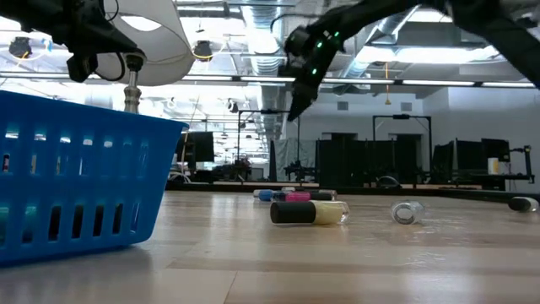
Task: Pick & Place Nail Polish
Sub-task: Put the top left white nail polish bottle in the blue bin
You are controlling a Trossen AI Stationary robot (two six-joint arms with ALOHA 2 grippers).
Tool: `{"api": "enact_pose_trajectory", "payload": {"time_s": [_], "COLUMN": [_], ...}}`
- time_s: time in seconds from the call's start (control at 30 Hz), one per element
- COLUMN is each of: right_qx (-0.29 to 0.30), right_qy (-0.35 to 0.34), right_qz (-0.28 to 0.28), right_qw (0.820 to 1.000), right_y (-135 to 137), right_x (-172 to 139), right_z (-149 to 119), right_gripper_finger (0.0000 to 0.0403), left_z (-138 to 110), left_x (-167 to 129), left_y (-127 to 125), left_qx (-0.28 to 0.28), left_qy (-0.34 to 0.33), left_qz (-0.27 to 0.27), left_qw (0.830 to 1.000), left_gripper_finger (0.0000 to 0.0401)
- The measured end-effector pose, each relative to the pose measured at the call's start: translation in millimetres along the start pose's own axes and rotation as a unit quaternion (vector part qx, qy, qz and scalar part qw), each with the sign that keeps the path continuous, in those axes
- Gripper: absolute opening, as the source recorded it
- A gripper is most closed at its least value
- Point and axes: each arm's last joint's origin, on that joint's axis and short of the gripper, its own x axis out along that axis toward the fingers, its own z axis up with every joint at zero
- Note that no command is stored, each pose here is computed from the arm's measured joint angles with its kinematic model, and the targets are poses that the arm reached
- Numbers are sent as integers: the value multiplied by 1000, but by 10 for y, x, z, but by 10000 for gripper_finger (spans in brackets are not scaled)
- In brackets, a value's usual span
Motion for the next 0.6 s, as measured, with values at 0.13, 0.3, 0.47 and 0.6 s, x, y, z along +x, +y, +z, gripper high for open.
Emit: {"api": "enact_pose_trajectory", "payload": {"time_s": [0.13, 0.3, 0.47, 0.6], "right_qx": [-47, -88, -94, -91], "right_qy": [15, 61, 64, 73], "right_qz": [43, 101, 119, 126], "right_qw": [998, 989, 986, 985], "right_y": [69, 176, 159, 121], "right_x": [343, 719, 911, 1036], "right_z": [-38, -192, -294, -399], "right_gripper_finger": [234, 218, 200, 193], "left_z": [0, 0, 0, 0], "left_x": [0, 0, 1, 1], "left_y": [0, 0, 0, 0], "left_qx": [0, 0, 0, 0], "left_qy": [0, 0, 0, 0], "left_qz": [0, 0, 0, 0], "left_qw": [1000, 1000, 1000, 1000], "left_gripper_finger": [1, 1, 1, 1]}}
